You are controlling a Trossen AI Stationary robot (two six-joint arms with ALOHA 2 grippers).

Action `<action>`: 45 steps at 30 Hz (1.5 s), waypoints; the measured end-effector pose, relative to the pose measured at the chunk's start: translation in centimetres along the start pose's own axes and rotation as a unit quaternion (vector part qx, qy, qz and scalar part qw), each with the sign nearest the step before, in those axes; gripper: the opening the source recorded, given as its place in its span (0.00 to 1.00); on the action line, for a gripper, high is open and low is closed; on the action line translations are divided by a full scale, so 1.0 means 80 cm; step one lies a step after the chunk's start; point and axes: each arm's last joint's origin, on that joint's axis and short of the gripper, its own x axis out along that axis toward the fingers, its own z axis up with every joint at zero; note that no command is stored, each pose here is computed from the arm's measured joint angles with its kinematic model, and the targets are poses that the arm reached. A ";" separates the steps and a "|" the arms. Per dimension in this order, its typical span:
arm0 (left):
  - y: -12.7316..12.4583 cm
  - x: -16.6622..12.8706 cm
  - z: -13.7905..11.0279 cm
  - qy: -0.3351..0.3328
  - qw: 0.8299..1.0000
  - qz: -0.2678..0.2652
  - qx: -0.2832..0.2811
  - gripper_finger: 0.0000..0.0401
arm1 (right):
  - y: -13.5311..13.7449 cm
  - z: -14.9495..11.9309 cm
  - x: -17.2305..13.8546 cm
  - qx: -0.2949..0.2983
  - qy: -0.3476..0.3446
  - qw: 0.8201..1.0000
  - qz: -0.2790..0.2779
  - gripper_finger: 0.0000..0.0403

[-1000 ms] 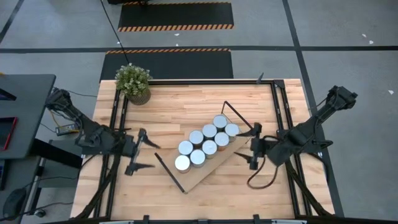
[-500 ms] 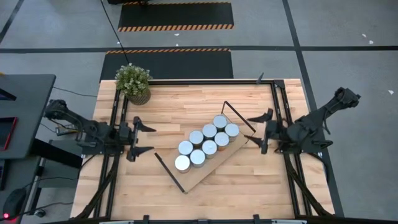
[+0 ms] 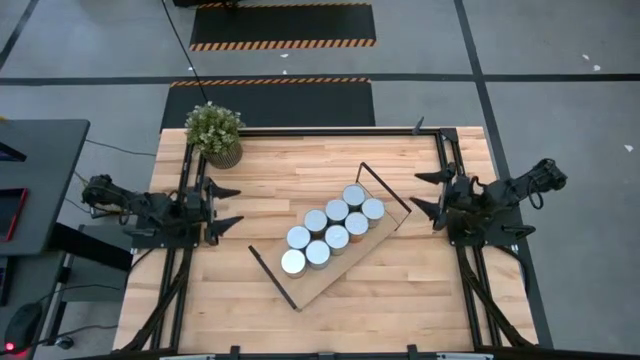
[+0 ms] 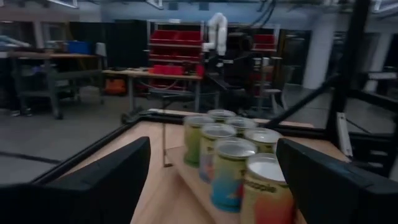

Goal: Pick and place cans onto a shelf
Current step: Return to Home Position

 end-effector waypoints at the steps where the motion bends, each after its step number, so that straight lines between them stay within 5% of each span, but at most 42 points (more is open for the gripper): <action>1: 0.002 -0.002 0.000 -0.001 1.000 0.006 -0.002 0.89 | -0.003 -0.001 -0.003 0.007 -0.008 1.000 0.001 0.86; 8: 0.005 -0.002 -0.004 0.013 1.000 0.012 0.011 0.89 | -0.010 -0.014 -0.007 0.013 -0.025 1.000 -0.002 0.86; 15: -0.001 -0.001 -0.007 0.009 0.997 -0.067 0.030 0.89 | -0.011 -0.022 -0.003 0.023 -0.026 0.999 -0.013 0.86; 32: -0.003 0.003 -0.034 0.007 0.991 -0.059 0.121 0.89 | -0.011 -0.077 0.016 0.026 -0.029 0.998 -0.041 0.86; 39: -0.001 0.003 -0.031 0.000 0.993 -0.026 0.115 0.89 | -0.011 -0.069 0.015 0.016 -0.055 0.998 -0.030 0.86; 45: -0.001 0.003 -0.032 0.004 0.997 -0.025 0.079 0.89 | -0.006 -0.062 0.014 0.046 -0.083 0.994 0.044 0.86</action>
